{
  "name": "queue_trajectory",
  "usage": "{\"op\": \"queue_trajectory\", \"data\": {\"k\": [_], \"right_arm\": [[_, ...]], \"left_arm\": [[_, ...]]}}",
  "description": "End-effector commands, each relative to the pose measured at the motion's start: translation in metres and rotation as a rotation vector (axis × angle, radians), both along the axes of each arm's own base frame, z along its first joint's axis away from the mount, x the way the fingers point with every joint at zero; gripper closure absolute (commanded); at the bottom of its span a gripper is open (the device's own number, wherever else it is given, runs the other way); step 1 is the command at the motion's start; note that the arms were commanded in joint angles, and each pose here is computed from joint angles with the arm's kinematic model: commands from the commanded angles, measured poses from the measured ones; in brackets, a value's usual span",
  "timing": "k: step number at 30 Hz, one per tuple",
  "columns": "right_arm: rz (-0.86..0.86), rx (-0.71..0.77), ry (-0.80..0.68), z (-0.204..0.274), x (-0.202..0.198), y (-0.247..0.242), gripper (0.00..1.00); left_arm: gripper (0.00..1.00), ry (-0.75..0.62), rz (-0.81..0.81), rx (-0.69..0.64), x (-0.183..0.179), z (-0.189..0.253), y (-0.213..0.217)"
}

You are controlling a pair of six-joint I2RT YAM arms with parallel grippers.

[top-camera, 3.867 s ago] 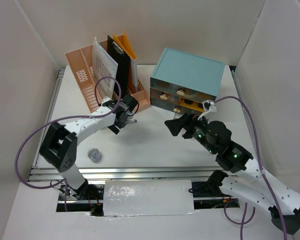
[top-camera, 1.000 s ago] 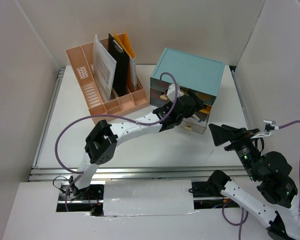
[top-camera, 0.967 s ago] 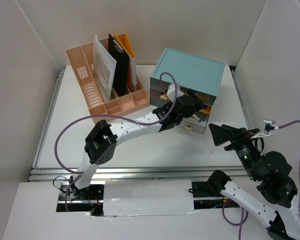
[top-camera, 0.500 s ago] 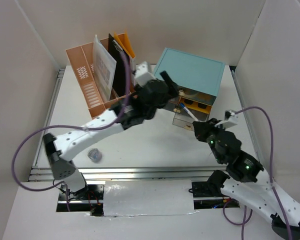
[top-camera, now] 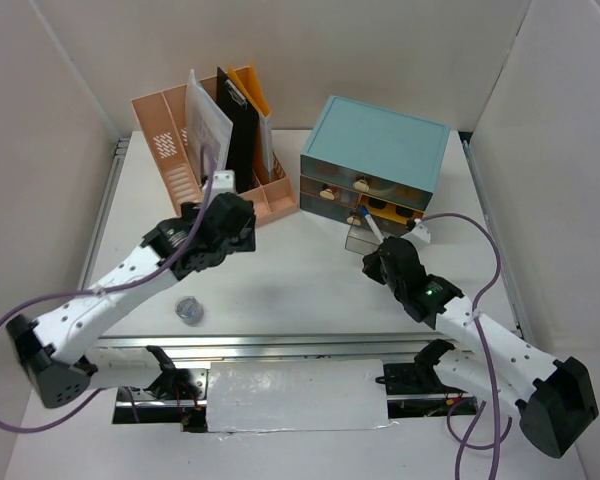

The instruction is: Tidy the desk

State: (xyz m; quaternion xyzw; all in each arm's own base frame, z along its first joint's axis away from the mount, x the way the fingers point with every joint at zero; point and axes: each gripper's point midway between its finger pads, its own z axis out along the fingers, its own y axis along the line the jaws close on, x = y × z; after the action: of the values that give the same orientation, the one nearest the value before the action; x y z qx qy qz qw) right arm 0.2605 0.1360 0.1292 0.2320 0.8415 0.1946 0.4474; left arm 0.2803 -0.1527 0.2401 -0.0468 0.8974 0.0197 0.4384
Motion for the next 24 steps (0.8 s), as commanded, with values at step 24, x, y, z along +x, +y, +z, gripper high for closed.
{"op": "queue_trajectory", "data": {"k": [24], "right_arm": [[-0.283, -0.121, -0.117, 0.027, 0.106, -0.054, 1.00]], "left_arm": [[0.00, -0.055, -0.268, -0.125, -0.063, -0.007, 0.017]]}}
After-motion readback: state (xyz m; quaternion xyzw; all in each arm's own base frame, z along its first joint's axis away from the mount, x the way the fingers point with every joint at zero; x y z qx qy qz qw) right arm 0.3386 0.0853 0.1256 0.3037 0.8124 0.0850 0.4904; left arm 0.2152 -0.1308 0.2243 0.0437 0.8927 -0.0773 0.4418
